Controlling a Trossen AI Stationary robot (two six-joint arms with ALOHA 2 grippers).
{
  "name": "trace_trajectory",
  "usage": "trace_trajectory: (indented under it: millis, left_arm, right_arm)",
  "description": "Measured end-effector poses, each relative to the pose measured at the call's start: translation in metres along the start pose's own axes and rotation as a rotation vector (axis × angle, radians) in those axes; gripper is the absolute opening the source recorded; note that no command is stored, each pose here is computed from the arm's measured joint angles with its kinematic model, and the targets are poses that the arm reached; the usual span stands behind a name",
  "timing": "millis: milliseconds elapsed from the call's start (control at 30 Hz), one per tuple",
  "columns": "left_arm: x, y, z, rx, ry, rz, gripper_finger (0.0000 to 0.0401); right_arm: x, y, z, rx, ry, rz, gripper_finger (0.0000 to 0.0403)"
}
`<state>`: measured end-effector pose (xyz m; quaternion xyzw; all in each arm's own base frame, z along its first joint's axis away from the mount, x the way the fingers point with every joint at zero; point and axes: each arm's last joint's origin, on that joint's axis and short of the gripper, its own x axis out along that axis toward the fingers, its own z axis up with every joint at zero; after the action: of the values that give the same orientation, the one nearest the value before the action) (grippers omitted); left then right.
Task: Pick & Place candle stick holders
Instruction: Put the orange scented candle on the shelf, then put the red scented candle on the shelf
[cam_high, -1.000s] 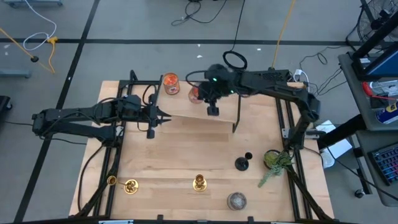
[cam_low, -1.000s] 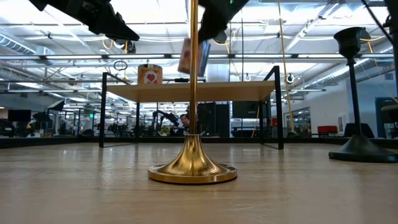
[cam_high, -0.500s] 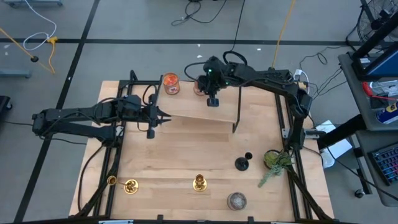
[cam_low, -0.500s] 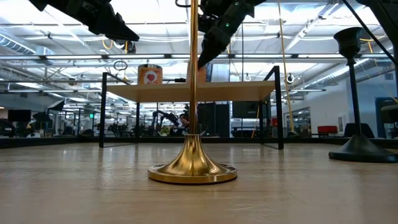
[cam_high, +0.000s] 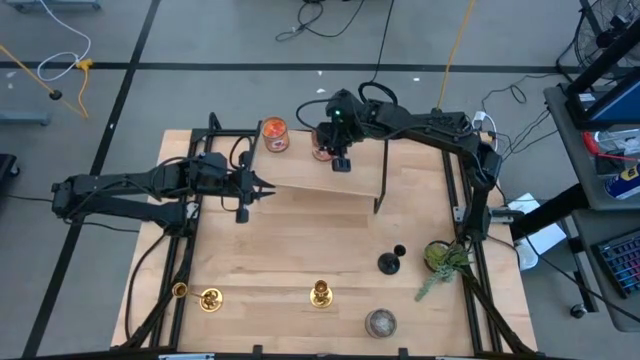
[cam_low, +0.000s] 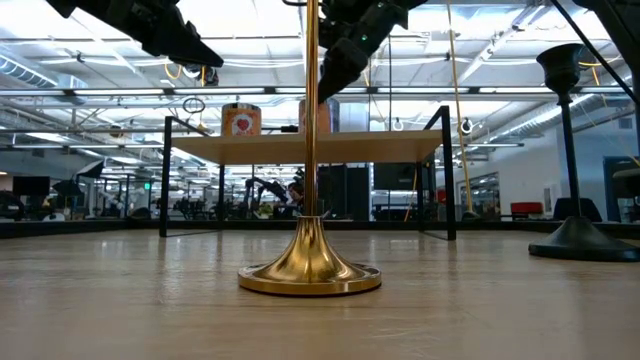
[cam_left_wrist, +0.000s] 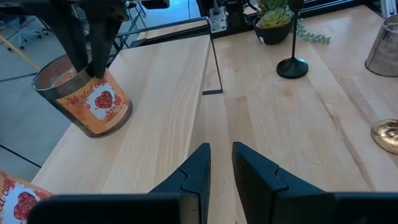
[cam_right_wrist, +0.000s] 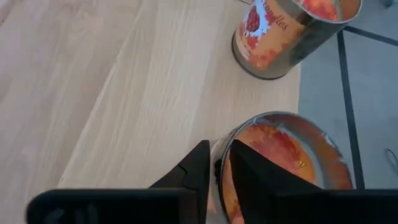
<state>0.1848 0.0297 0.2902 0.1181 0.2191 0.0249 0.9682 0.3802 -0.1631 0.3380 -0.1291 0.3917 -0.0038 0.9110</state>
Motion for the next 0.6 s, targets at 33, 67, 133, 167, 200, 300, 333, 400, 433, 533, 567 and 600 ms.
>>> trace_trajectory:
  millis: [33,67,133,167,200,300,333,400,433,533,567,600]
  left_arm:
    - [0.0,0.0,0.0,-0.001,0.0,0.0,0.0074]
    - [0.0,0.0,0.0,-0.003,0.0,0.0,0.0074]
    - [0.0,0.0,0.0,-0.004,0.0,0.0,0.0074]
    - [0.0,0.0,0.0,-0.004,0.0,0.0,0.0074]
    - [0.0,0.0,0.0,-0.004,0.0,0.0,0.0074]
    - [0.0,0.0,0.0,-0.004,0.001,0.0,0.0074]
    - [0.0,0.0,0.0,-0.004,0.003,-0.001,0.0074]
    - [0.0,0.0,-0.001,-0.005,0.013,-0.004,0.0074]
    - [0.0,0.0,-0.002,-0.005,0.018,-0.005,0.0074]
    - [0.0,-0.001,-0.002,-0.006,0.023,-0.006,0.0074]
    - [0.0,-0.001,-0.002,-0.006,0.024,-0.007,0.0074]
    - [0.0,-0.001,-0.002,-0.006,0.024,-0.007,0.0074]
  right_arm:
    - [0.0,0.0,0.001,-0.001,-0.008,-0.005,0.0073]
    - [0.0,-0.001,0.002,-0.003,-0.016,-0.011,0.0078]
    - [0.0,-0.002,0.004,-0.008,-0.038,-0.025,0.0087]
    - [0.0,-0.003,0.005,-0.012,-0.054,-0.035,0.0091]
    - [0.0,-0.004,0.007,-0.015,-0.069,-0.044,0.0094]
    - [-0.001,-0.006,0.01,-0.025,-0.105,-0.066,0.0102]
    - [-0.001,-0.006,0.012,-0.031,-0.115,-0.071,0.0104]
    - [-0.002,-0.004,0.015,-0.04,-0.131,-0.076,0.0107]
    - [-0.004,-0.002,0.016,-0.045,-0.137,-0.076,0.0109]
    - [-0.014,0.008,0.024,-0.041,-0.162,-0.064,0.0109]
    - [-0.019,0.013,0.027,-0.029,-0.164,-0.053,0.0109]
    - [-0.025,0.02,0.029,-0.014,-0.16,-0.035,0.0109]
